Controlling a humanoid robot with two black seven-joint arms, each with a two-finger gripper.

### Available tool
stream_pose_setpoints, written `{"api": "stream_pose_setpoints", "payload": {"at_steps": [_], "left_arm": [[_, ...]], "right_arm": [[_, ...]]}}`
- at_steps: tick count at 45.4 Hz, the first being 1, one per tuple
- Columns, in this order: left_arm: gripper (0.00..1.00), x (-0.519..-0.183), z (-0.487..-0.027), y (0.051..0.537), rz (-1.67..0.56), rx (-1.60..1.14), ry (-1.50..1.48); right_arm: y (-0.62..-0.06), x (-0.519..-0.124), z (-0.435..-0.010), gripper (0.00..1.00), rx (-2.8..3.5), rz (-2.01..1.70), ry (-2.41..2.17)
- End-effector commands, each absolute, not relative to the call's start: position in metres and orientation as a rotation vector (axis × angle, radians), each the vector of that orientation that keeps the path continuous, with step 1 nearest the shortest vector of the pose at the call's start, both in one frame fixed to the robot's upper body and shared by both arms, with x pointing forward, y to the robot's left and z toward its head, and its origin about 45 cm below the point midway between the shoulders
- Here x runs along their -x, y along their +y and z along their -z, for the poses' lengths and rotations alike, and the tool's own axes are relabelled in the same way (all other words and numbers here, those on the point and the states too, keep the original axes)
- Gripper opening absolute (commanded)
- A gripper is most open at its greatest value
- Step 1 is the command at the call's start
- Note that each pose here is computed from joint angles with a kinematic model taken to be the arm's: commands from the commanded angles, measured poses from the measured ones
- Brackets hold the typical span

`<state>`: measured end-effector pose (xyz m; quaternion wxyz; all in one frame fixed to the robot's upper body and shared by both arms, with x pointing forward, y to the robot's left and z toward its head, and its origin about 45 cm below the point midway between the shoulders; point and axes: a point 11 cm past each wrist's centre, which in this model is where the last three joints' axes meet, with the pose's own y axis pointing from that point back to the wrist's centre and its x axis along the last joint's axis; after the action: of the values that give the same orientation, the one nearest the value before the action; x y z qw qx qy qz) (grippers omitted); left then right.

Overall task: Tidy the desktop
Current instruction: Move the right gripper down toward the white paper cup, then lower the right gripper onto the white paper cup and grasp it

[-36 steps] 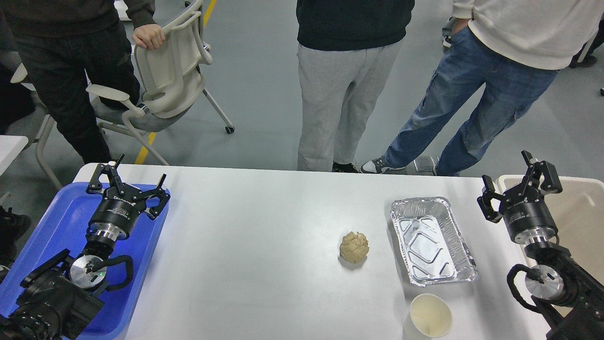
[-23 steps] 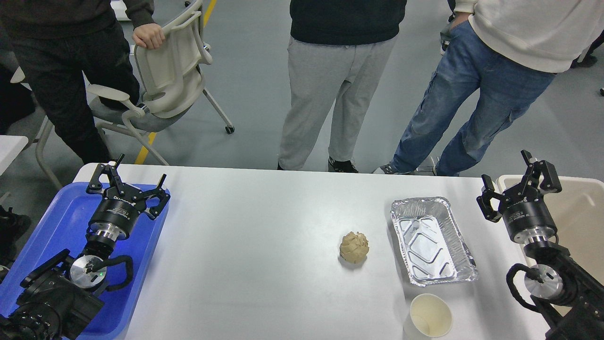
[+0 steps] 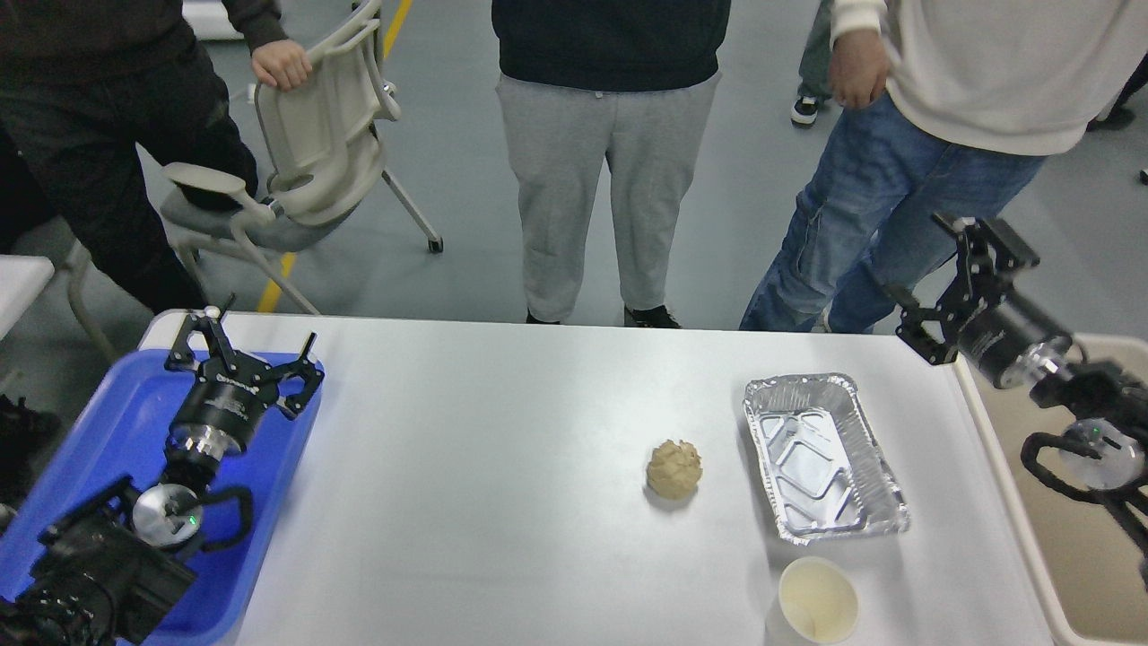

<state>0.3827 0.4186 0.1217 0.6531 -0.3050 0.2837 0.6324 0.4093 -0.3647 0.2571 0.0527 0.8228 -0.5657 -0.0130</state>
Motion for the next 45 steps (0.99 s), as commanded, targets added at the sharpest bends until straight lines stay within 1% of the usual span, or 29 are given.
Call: {"api": "stream_pose_setpoints", "payload": {"at_steps": [1, 6, 9, 16, 21, 24, 32, 35, 39, 45], "left_arm": [[1.0, -0.383, -0.122, 0.418, -1.435, 0.692, 0.644], [1.0, -0.383, -0.122, 0.418, -1.435, 0.692, 0.644], [1.0, -0.383, -0.122, 0.418, -1.435, 0.692, 0.644], [1.0, -0.383, -0.122, 0.419, -1.436, 0.692, 0.642], [1.0, -0.383, -0.122, 0.418, -1.434, 0.693, 0.642], [1.0, -0.383, -0.122, 0.418, -1.433, 0.692, 0.642], [1.0, -0.383, -0.122, 0.418, -1.433, 0.692, 0.642], [1.0, -0.383, -0.122, 0.418, -1.433, 0.691, 0.643], [1.0, -0.383, -0.122, 0.418, -1.433, 0.691, 0.643], [1.0, -0.383, -0.122, 0.418, -1.432, 0.689, 0.643]], "right_arm": [[-0.334, -0.377, -0.287, 1.0, -2.329, -0.428, -1.039], [-0.319, -0.36, -0.299, 1.0, -2.263, -0.626, -0.828], [-0.311, -0.337, -0.28, 1.0, -2.143, -0.748, -0.561], [-0.317, -0.312, -0.244, 1.0, -1.934, -0.879, -0.194], [-0.318, -0.31, -0.242, 1.0, -1.876, -0.933, -0.095], [-0.308, -0.31, -0.245, 1.0, -1.882, -0.975, -0.042], [-0.285, -0.299, -0.222, 1.0, -1.828, -1.066, 0.227], [-0.265, -0.295, -0.212, 1.0, -1.85, -1.084, 0.295], [-0.254, -0.291, -0.199, 0.99, -1.865, -1.075, 0.334], [-0.253, -0.283, -0.179, 0.99, -1.881, -1.032, 0.339]]}}
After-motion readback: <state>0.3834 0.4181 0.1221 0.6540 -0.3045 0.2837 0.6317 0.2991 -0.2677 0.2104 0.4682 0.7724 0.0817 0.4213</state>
